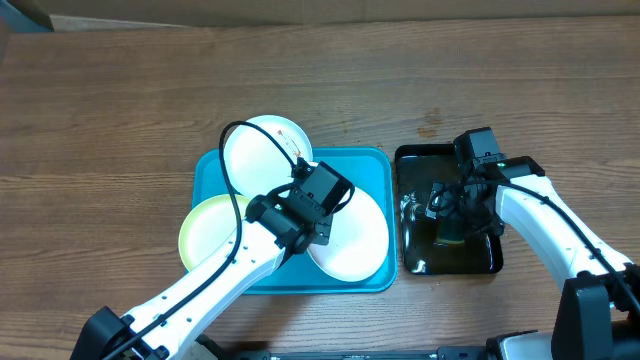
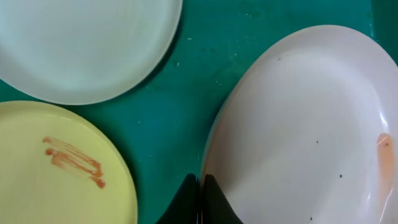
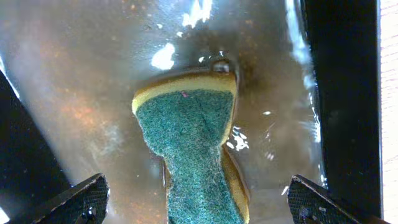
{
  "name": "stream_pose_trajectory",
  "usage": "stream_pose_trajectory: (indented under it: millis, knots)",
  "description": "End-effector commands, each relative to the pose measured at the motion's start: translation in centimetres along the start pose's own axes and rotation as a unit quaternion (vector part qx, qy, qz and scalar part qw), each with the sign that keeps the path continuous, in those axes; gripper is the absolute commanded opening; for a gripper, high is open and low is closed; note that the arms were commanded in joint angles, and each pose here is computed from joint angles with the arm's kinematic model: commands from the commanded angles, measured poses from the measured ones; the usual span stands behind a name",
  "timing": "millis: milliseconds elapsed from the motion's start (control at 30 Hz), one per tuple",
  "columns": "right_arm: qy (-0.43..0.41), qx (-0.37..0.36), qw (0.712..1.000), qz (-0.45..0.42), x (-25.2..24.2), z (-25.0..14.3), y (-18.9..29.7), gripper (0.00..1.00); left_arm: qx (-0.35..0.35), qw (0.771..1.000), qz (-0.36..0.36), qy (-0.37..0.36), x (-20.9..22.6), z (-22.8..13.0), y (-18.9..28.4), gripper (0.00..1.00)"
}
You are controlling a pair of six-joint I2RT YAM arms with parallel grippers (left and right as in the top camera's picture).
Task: Clean dirty plates on tray and stack at the side
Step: 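Lift the white plate with the left gripper and tilt it upward, then lift the green sponge out of the black tray with the right gripper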
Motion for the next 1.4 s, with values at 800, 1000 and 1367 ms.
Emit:
stream_pose_trajectory:
  millis: [800,1000,1367]
  knots:
    - [0.000,-0.009,0.999,0.037,0.9,1.4,1.5,0.17,-0.055,0.998,0.009,-0.035,-0.1,2.2,0.0,0.04]
    - [-0.001,0.029,0.999,0.023,0.3,-0.3,1.5,0.75,-0.061,0.998,0.004,-0.033,-0.3,2.5,0.1,0.04]
    - [-0.001,-0.082,0.996,0.029,0.3,2.6,-2.0,0.86,-0.062,0.998,-0.007,-0.032,-0.7,2.6,0.1,0.04]
Point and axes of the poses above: each gripper's point midway between its finger pads, its own y axis back along the fingers, its own x axis along the line the jaws close on, z = x × y, the point moved 2 cm from there along y, back along the fingers, and after that the axes turned 5 degrees about y, right-handed, at the moved point
